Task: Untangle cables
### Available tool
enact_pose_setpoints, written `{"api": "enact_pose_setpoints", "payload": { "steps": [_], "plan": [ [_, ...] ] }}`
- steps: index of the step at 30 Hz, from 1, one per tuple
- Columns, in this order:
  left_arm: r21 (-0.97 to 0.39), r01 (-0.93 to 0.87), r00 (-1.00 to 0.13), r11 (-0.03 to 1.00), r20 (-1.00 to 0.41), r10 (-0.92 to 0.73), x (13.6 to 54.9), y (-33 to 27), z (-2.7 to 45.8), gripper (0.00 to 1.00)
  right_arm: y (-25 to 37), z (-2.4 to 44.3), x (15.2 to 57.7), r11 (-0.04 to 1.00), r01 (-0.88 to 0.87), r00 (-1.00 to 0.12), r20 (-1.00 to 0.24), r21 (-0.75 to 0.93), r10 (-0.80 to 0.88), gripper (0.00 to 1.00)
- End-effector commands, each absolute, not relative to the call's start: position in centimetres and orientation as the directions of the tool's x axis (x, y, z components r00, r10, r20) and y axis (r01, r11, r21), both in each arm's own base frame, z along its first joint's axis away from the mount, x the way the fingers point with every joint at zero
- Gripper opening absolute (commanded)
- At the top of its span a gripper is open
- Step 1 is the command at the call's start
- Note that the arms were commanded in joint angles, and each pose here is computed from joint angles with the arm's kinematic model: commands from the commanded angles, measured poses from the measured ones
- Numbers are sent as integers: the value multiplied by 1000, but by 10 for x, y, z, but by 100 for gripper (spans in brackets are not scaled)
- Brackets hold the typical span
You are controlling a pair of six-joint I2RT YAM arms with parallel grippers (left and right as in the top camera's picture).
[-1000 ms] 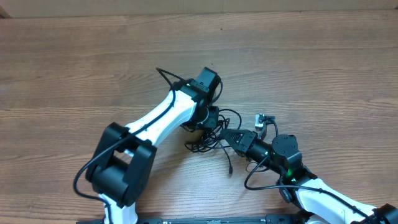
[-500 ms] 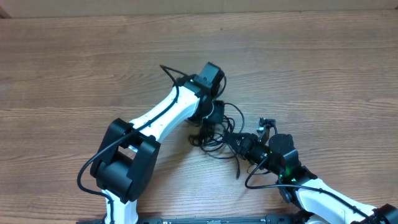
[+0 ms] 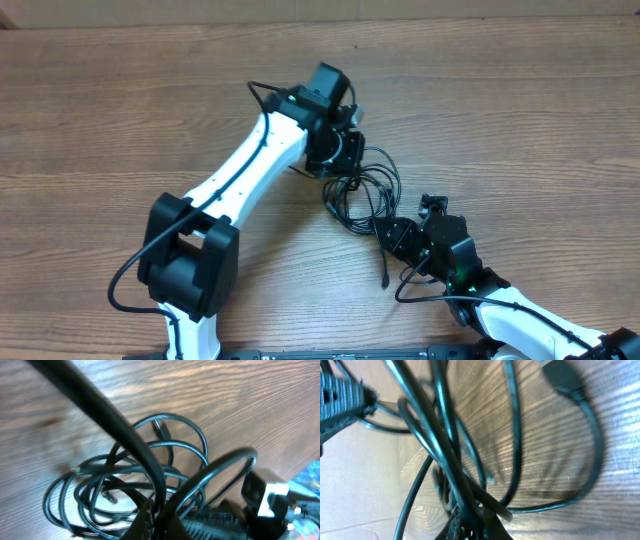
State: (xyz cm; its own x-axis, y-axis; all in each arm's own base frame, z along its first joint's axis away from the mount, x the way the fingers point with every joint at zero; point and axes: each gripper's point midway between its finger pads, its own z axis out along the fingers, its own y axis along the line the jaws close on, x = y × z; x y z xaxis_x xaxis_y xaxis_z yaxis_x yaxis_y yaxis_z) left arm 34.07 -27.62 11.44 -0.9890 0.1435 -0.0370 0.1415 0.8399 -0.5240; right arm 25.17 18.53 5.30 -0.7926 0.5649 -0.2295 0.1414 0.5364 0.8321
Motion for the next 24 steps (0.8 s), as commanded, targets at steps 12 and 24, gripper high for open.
{"api": "enact_pose_setpoints", "payload": {
  "steps": [12,24],
  "plan": [
    [-927,277,-945,251,-217,243,345,-251,252,4,170,62,273,599,88,-710,-372,796,599,11],
    [-786,253,-966,564,-173,192,369,-209,202,4,160,63,280,613,106,-665,-402,783,629,15]
  ]
}}
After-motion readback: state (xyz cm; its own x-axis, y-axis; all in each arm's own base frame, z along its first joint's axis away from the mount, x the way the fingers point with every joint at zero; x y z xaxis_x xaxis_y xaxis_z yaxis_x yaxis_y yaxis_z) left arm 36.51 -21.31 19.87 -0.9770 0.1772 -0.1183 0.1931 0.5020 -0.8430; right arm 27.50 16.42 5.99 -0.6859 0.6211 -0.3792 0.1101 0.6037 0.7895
